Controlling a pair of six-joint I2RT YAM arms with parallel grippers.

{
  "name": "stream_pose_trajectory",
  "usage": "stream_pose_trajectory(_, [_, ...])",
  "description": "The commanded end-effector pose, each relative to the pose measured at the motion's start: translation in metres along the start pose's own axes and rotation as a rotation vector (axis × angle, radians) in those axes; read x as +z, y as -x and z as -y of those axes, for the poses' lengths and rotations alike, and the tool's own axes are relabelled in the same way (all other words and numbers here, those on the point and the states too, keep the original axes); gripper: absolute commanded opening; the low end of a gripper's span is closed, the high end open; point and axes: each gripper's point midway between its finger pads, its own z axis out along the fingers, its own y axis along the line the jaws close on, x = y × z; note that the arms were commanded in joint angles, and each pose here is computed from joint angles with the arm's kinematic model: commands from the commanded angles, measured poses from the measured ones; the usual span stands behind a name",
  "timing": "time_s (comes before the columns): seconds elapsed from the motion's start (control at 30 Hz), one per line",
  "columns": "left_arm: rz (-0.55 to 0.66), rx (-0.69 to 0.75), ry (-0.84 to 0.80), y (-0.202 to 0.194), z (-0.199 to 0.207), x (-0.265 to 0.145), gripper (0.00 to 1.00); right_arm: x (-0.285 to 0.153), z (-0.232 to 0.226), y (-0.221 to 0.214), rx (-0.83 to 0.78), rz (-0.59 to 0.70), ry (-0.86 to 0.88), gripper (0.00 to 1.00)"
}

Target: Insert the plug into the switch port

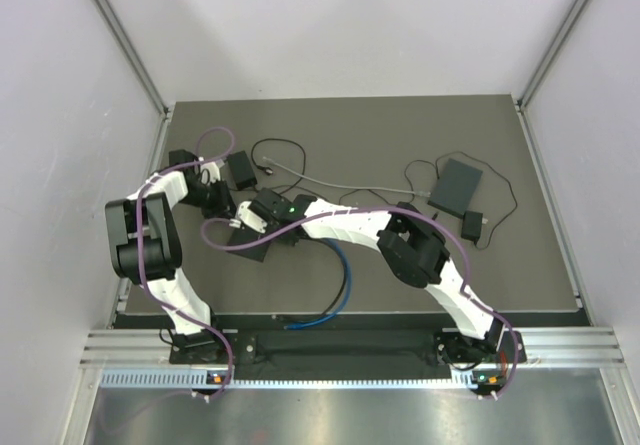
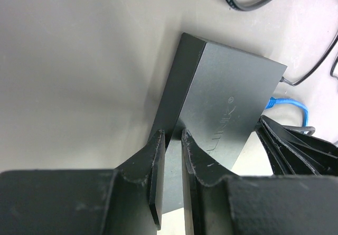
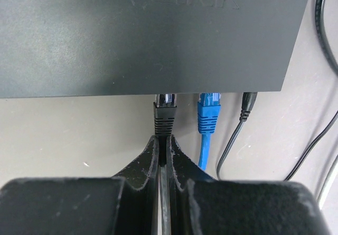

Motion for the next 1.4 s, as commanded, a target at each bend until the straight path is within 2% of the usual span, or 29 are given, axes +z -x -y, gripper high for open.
stream_pose_trajectory(0.0, [-0.185,-0.045,-0.002,-0.052,-0.006,0.032,0.05,-0.066,0.037,0.173,-0.006,0.679,-0.107,0.00])
stream_pose_trajectory(0.1, [-0.186,-0.044,-0.007,-0.053,-0.005,0.032,0.05,-0.073,0.026,0.178,-0.016,0.710,-0.051,0.00])
stream_pose_trajectory(0.33, [-0.189,-0.051,-0.006,-0.054,-0.006,0.034,0.04,-0.027,0.022,0.164,-0.006,0.659,-0.040,0.00])
stream_pose_trajectory(0.4, [-0.194,-0.054,-0.009,-0.055,-0.005,0.033,0.04,-0.034,0.023,0.168,-0.001,0.666,-0.037,0.00])
stream_pose_trajectory(0.53, [-0.191,-0.051,-0.011,-0.054,-0.004,0.032,0.04,-0.090,0.041,0.197,0.025,0.761,-0.064,0.00])
stream_pose_trajectory(0.6, [-0.183,-0.048,-0.009,-0.051,-0.004,0.031,0.04,-0.093,0.043,0.201,0.024,0.767,-0.063,0.00])
stream_pose_trajectory(0.73, [-0.145,-0.049,0.025,-0.036,-0.010,0.024,0.10,-0.044,0.035,0.179,0.032,0.683,-0.052,0.00])
stream_pose_trajectory(0.9, [-0.075,-0.082,0.060,-0.009,-0.029,0.007,0.15,-0.011,0.042,0.160,0.106,0.639,-0.056,0.00])
stream_pose_trajectory(1.07, [-0.041,-0.094,0.058,0.009,-0.034,-0.005,0.17,-0.002,0.054,0.157,0.150,0.625,-0.112,0.00])
stream_pose_trajectory(1.17, [-0.023,-0.089,0.067,0.015,-0.033,-0.012,0.22,-0.006,0.058,0.155,0.171,0.620,-0.118,0.01])
stream_pose_trajectory(1.27, [0.007,-0.077,0.077,0.030,-0.034,-0.020,0.28,-0.021,0.062,0.149,0.177,0.609,-0.120,0.12])
stream_pose_trajectory(1.3, [0.013,-0.082,0.078,0.034,-0.034,-0.023,0.29,-0.037,0.067,0.150,0.179,0.623,-0.128,0.20])
stream_pose_trajectory(1.37, [0.046,-0.083,0.083,0.049,-0.036,-0.033,0.32,-0.042,0.068,0.133,0.181,0.586,-0.129,0.32])
